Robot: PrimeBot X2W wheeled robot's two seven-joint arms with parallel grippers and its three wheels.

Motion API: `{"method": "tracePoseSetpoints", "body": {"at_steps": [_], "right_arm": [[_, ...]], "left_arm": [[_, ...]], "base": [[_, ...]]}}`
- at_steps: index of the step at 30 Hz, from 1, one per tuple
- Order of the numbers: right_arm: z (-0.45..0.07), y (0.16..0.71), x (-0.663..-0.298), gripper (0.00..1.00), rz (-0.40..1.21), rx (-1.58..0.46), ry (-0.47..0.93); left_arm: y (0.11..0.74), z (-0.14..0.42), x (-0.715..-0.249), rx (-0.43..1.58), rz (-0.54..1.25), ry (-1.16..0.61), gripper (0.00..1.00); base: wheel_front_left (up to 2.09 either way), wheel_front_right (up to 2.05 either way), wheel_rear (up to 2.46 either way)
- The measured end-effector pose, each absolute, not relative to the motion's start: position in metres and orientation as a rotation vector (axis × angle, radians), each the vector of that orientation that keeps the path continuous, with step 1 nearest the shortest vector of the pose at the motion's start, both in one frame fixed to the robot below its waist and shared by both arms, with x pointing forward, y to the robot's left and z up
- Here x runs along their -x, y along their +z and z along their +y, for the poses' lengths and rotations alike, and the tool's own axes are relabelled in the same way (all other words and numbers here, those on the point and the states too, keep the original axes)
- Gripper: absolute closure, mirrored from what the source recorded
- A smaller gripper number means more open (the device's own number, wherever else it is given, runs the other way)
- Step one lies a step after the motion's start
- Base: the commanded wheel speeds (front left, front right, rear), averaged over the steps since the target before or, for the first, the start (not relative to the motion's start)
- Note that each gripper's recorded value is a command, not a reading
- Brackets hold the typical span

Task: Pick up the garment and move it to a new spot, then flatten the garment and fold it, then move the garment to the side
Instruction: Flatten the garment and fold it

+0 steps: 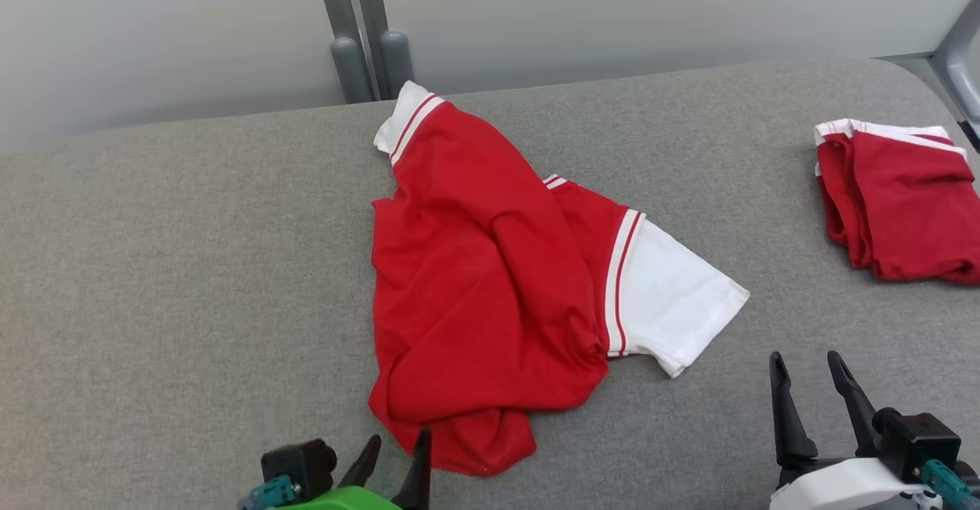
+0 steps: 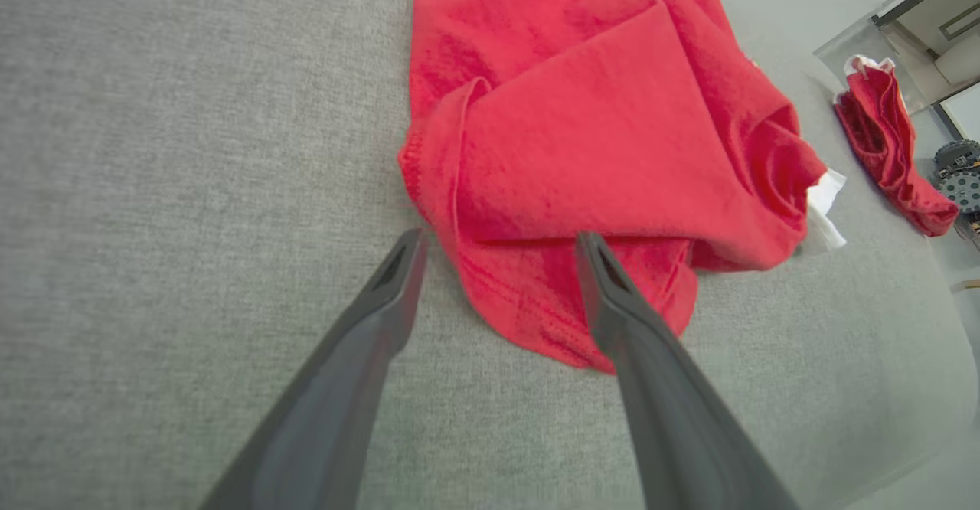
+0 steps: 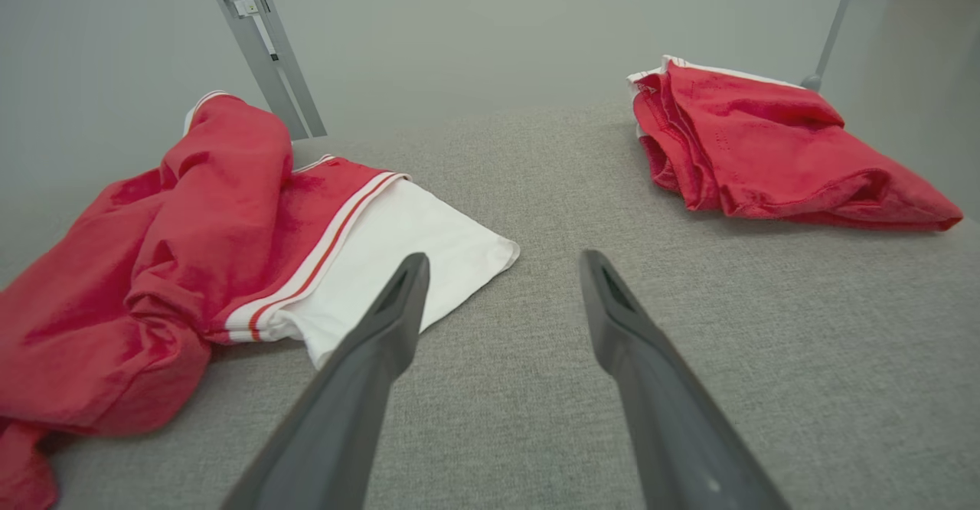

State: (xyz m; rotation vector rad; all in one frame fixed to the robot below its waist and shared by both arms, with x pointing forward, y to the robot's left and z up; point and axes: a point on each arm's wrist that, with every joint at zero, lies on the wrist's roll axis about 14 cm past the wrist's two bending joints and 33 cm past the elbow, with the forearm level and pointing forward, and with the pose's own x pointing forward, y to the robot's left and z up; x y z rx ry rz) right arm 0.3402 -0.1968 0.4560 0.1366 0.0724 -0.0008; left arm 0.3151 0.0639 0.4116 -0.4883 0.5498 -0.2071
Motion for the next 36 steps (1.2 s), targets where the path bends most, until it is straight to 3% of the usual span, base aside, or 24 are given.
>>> {"method": "tracePoseSetpoints", "body": {"at_steps": [9,19,20,27,36], "right_arm": [[-0.191,0.452,-0.350,0.00,0.085,-0.138,0.015],[-0.203,0.445,-0.347,0.00,0.107,-0.131,-0.018],[-0.203,0.445,-0.347,0.00,0.107,-0.131,-0.018],[-0.199,0.449,-0.349,0.00,0.091,-0.137,-0.011],[-0.189,0.446,-0.346,0.00,0.104,-0.140,0.023]], "left_arm": [[0.384,0.031,-0.293,0.511,0.722,-0.276,0.00],[0.373,0.043,-0.315,0.502,0.696,-0.208,0.00],[0.373,0.044,-0.317,0.505,0.692,-0.207,1.00],[0.387,0.064,-0.336,0.532,0.610,-0.178,1.00],[0.483,0.134,-0.365,0.444,0.317,-0.172,1.00]], "base": [[0.00,0.00,0.00],[0.00,0.00,0.00],[0.00,0.00,0.00],[0.00,0.00,0.00],[0.00,0.00,0.00]]}}
